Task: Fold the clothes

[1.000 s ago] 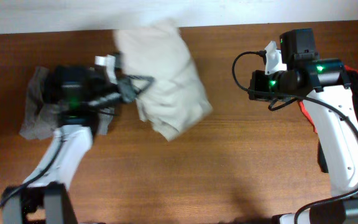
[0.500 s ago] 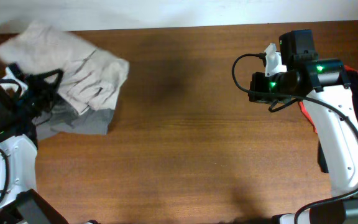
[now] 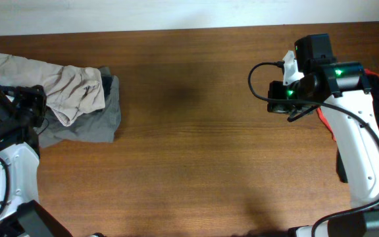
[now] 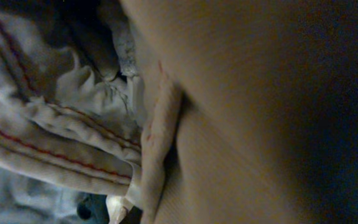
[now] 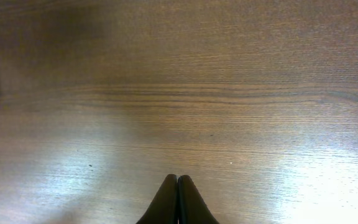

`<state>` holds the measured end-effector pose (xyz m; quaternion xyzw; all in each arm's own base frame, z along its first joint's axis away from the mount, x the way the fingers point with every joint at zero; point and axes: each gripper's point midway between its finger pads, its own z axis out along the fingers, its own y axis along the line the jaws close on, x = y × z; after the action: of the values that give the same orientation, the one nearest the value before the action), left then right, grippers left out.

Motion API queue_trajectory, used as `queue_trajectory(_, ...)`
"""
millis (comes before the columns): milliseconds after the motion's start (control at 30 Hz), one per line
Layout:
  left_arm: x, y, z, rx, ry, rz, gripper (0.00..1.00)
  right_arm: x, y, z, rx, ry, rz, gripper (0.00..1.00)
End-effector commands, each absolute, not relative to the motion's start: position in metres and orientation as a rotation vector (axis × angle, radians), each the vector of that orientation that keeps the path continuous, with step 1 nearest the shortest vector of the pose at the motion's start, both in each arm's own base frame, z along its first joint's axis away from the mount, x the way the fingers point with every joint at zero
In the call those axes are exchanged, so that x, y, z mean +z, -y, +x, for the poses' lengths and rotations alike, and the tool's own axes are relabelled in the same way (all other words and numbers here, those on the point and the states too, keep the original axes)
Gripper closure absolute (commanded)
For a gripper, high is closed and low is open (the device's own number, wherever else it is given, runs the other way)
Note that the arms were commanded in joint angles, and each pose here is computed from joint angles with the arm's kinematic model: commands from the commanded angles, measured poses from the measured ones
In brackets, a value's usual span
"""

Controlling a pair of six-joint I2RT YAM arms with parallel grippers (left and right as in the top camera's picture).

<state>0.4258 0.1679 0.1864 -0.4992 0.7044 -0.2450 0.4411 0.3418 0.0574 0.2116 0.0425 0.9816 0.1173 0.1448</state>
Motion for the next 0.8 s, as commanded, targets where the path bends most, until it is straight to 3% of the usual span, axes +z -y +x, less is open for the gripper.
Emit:
queue_trajectory(0,0.2,-0.178,0.441,-0.575,-1.71,-1.137,1.0,0.211,-0.052,0.343,0.3,-2.828,0.138,0.96)
queue_trajectory(133,0.226,-0.165,0.464,-0.699,-1.649,-0.931,1.0,0.21,-0.052,0.342,0.299,-2.831,0.138,0.96)
queue_trajectory(333,0.213,-0.168,0.463,-0.713,-1.653,-1.017,1.0,0.21,-0.052,0.342,0.299,-2.831,0.139,0.96)
queue_trajectory(767,0.1,-0.143,0.452,-0.892,-1.776,-1.291,1.0,0.211,-0.052,0.343,0.3,-2.826,0.138,0.96)
